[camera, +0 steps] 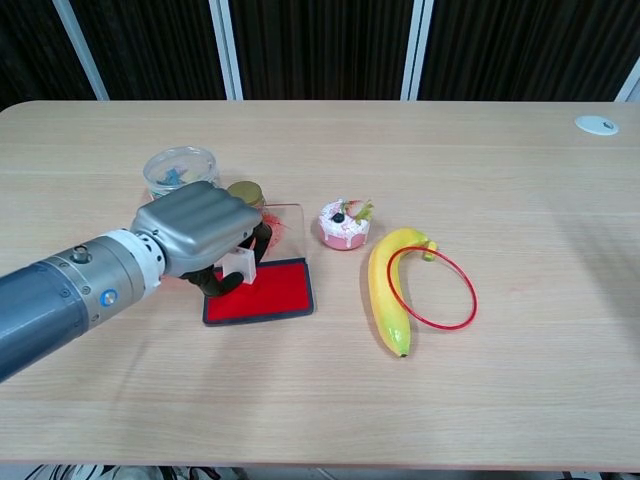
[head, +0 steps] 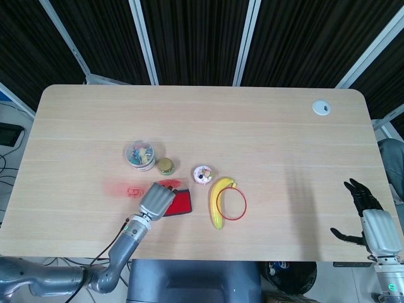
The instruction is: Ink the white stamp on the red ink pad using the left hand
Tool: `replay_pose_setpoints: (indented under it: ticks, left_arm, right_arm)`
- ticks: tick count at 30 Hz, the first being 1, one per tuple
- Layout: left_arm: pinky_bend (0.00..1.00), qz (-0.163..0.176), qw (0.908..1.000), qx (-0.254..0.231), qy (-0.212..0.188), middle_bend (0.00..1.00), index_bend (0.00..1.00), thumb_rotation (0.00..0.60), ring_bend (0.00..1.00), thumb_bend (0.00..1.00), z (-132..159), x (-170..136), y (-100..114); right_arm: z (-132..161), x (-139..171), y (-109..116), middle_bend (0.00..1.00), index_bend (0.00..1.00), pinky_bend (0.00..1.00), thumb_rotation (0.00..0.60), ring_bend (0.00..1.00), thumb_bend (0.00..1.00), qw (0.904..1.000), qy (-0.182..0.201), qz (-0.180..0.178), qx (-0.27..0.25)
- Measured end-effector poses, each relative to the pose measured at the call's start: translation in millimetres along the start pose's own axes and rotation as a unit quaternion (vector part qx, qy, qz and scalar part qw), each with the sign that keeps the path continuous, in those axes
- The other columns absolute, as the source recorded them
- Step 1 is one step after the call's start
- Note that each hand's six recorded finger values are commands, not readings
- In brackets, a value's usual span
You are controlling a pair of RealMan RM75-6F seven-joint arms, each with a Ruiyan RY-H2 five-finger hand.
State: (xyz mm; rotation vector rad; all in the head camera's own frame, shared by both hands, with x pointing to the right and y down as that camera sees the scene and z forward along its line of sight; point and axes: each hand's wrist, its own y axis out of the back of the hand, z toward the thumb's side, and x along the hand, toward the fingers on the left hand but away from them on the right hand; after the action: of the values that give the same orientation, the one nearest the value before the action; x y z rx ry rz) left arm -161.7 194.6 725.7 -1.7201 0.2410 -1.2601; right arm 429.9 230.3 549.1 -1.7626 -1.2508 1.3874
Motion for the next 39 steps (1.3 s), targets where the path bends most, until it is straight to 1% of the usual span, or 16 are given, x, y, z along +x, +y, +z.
replay_pose_setpoints:
  ticks: [6,11,20,24,26,39]
  left_arm:
    - [0.69,-0.004,1.0000,0.004,-0.003,0.77,0.75,0.600,0.61,0.55,3.1,-0.1,-3.8]
    - [0.69,0.002,1.0000,-0.003,-0.001,0.77,0.75,0.600,0.61,0.55,2.6,0.4,-0.1]
    - [0.69,0.029,0.9994,-0.019,0.007,0.77,0.75,0.600,0.61,0.55,-2.4,2.6,18.4]
    - [0.69,0.043,0.9988,-0.026,0.004,0.77,0.75,0.600,0.61,0.55,-1.3,2.8,29.3]
    - [0.69,0.045,0.9987,-0.026,0.002,0.77,0.75,0.600,0.61,0.55,-0.5,2.7,31.4]
    - [0.69,0.035,0.9993,0.004,-0.007,0.77,0.75,0.600,0.61,0.55,6.8,2.8,18.3]
  right_arm:
    - [0.1,-0.1,0.1,0.00,0.00,0.18,0.600,0.00,0.12,1.0000,0.000,0.000,0.000]
    - [0.2,0.0,0.3,0.00,0.00,0.18,0.600,0.00,0.12,1.0000,0.000,-0.001,0.000]
    - [0.8,0.4,0.1,0.00,0.00,0.18,0.600,0.00,0.12,1.0000,0.001,-0.001,0.000]
    - [0.9,0.4,0.0,0.00,0.00,0.18,0.600,0.00,0.12,1.0000,0.002,-0.001,0.000]
    - [0.8,0.5,-0.1,0.00,0.00,0.18,0.600,0.00,0.12,1.0000,0.001,-0.001,0.000]
    - [0.4,0.3,0.3,0.00,0.00,0.18,0.600,0.00,0.12,1.0000,0.000,0.000,-0.001]
